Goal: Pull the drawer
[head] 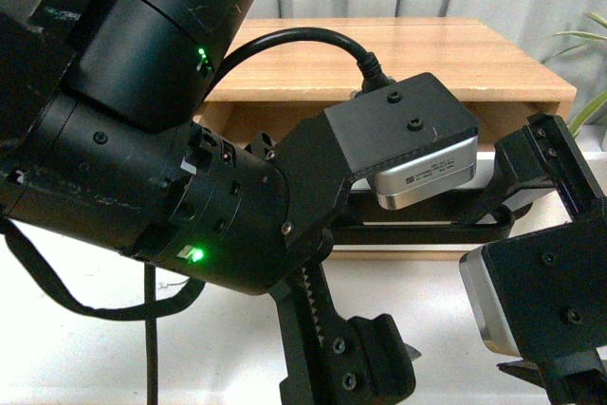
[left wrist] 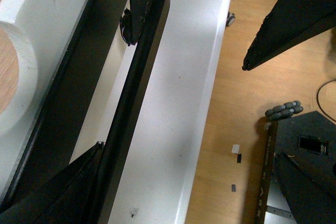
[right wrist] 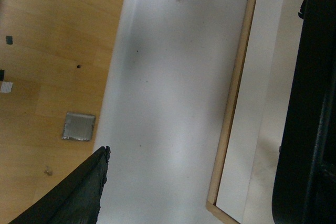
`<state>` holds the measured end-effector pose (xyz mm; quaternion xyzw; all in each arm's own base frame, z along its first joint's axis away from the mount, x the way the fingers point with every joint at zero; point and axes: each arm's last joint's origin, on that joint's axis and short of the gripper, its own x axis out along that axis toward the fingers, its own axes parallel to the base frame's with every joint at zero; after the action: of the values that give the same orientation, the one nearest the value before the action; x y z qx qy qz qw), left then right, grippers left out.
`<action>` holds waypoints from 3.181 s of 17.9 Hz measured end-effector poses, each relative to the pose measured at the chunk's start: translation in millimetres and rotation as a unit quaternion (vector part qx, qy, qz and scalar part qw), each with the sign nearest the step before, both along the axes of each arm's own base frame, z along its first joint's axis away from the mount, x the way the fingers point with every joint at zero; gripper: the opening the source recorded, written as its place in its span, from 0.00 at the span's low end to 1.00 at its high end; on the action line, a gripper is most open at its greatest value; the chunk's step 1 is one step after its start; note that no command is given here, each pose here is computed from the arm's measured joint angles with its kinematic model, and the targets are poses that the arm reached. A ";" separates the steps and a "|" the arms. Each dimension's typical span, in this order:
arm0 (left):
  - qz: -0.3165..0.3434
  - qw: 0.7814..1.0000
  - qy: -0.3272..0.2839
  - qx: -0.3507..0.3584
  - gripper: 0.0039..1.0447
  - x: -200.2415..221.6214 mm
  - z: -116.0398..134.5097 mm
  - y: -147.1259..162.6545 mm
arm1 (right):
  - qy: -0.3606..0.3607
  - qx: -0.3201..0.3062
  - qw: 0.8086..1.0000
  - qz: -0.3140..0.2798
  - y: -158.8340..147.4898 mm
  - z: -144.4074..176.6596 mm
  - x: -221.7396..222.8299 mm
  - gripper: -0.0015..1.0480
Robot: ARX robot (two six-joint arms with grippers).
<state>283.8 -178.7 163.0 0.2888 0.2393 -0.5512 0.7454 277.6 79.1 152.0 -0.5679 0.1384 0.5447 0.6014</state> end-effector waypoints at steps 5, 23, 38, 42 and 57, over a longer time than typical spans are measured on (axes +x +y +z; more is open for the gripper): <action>-0.006 1.000 0.003 0.001 0.94 -14.5 -2.1 1.5 | 0.021 0.000 1.000 -0.001 1.5 -0.4 -14.4 0.94; 0.001 0.993 0.026 -0.116 0.94 -30.6 44.6 15.8 | -0.030 0.095 0.993 -0.056 -15.7 53.5 -7.8 0.94; 0.549 0.791 0.004 -0.270 0.94 28.4 66.8 169.5 | 0.014 0.424 0.690 -0.587 -89.3 83.4 59.0 0.94; 0.571 0.756 -0.153 -0.282 0.78 0.3 58.7 180.2 | -0.110 0.527 0.623 -0.568 -91.4 69.2 23.5 0.70; 0.553 0.744 -0.233 -0.293 0.01 -127.9 15.1 178.7 | -0.140 0.562 0.606 -0.545 -79.1 29.3 -126.2 0.02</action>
<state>156.0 0.0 178.1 -0.0073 0.0024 -0.0002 1.0000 151.4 0.0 181.2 -0.0072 0.0026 0.0008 1.0000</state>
